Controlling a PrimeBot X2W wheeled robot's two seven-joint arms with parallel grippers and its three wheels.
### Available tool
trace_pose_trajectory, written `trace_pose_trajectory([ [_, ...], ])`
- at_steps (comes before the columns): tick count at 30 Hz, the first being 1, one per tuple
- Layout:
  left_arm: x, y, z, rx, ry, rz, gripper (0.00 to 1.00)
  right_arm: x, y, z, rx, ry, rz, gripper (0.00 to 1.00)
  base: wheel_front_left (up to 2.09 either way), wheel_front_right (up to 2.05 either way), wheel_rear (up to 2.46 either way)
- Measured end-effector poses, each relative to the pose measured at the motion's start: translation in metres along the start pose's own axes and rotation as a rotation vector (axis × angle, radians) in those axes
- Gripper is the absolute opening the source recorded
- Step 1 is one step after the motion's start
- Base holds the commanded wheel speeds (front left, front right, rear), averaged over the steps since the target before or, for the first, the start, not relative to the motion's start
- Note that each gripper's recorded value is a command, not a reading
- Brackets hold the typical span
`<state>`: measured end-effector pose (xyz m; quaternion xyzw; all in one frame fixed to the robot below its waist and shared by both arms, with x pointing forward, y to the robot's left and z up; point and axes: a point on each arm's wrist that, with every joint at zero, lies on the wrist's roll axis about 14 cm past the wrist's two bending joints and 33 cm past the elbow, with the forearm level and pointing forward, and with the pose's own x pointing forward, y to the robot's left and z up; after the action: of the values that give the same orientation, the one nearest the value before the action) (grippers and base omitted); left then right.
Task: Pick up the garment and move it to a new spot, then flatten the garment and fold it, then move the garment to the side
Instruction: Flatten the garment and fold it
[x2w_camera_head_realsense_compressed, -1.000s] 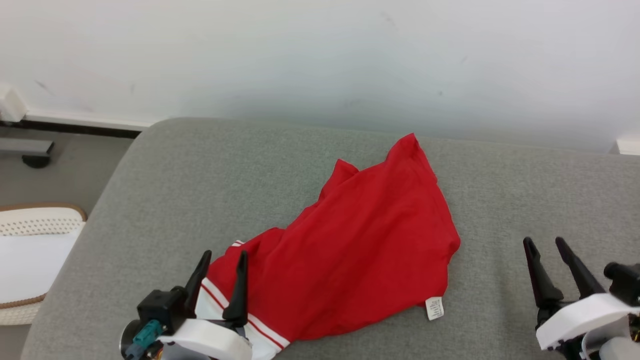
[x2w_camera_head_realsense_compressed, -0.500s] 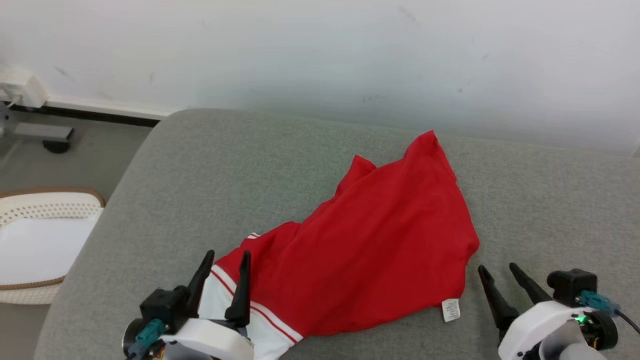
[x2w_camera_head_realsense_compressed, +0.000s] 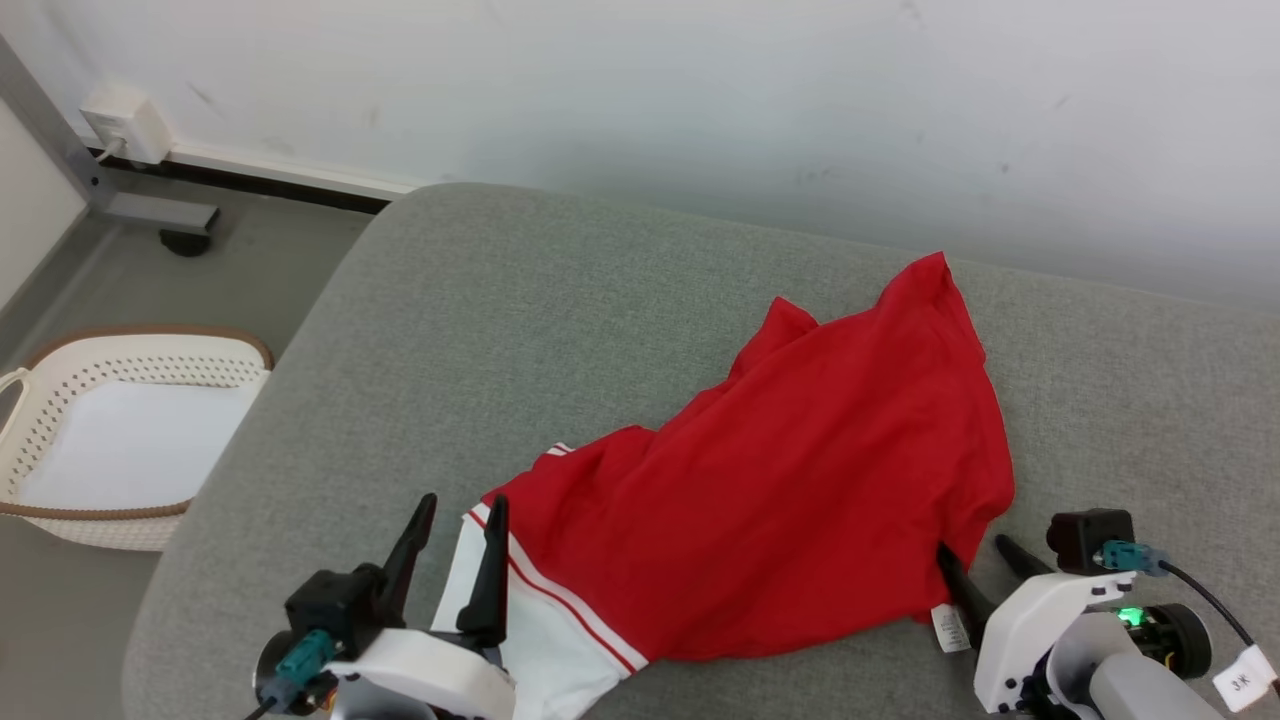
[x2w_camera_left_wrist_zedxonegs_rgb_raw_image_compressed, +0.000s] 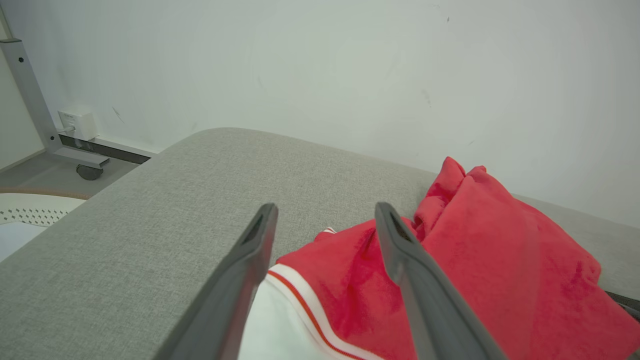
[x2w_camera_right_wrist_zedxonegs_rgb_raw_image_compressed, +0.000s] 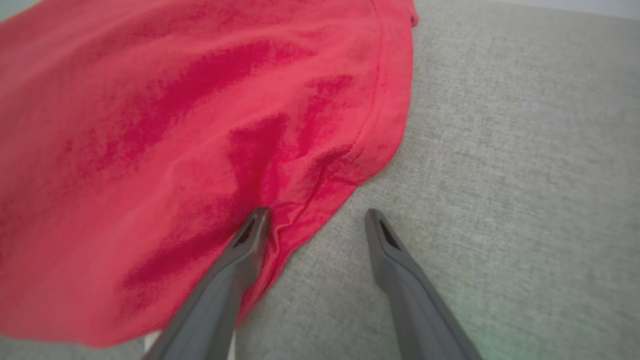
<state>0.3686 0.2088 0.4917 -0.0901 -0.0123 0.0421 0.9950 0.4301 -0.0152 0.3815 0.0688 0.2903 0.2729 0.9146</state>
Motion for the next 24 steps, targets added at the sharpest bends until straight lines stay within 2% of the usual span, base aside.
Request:
trace_pose_trajectory([
  [1,0.000,0.000,0.000,0.000,0.000,0.002,1.00,0.002,0.004,0.000,-0.004,0.004,0.009,0.84,0.00,0.00,0.00],
  [2,-0.001,0.001,0.000,-0.001,0.000,0.003,1.00,0.003,0.008,-0.001,-0.006,0.011,0.019,0.50,0.00,0.00,0.00],
  [3,-0.001,0.001,0.000,-0.001,-0.001,0.004,1.00,0.004,0.013,-0.001,-0.007,0.013,0.029,0.38,0.00,0.00,0.00],
  [4,-0.001,0.000,0.001,-0.001,-0.002,0.002,1.00,0.005,0.018,-0.001,-0.001,0.013,0.040,0.13,0.00,0.00,0.00],
  [5,-0.001,0.000,0.001,-0.001,-0.003,0.002,1.00,0.005,0.023,-0.002,0.003,0.014,0.051,0.00,0.00,0.00,0.00],
  [11,0.000,-0.004,0.005,-0.003,-0.014,-0.007,1.00,-0.001,0.023,0.010,-0.001,-0.062,0.049,0.00,0.00,0.00,0.00],
  [19,0.003,-0.021,0.001,-0.012,-0.010,-0.057,1.00,-0.030,-0.030,0.051,-0.058,-0.236,-0.071,0.00,0.00,0.00,0.00],
  [24,0.009,-0.041,0.000,-0.019,-0.007,-0.115,1.00,-0.059,-0.063,0.057,-0.131,-0.241,-0.147,0.00,0.00,0.00,0.00],
])
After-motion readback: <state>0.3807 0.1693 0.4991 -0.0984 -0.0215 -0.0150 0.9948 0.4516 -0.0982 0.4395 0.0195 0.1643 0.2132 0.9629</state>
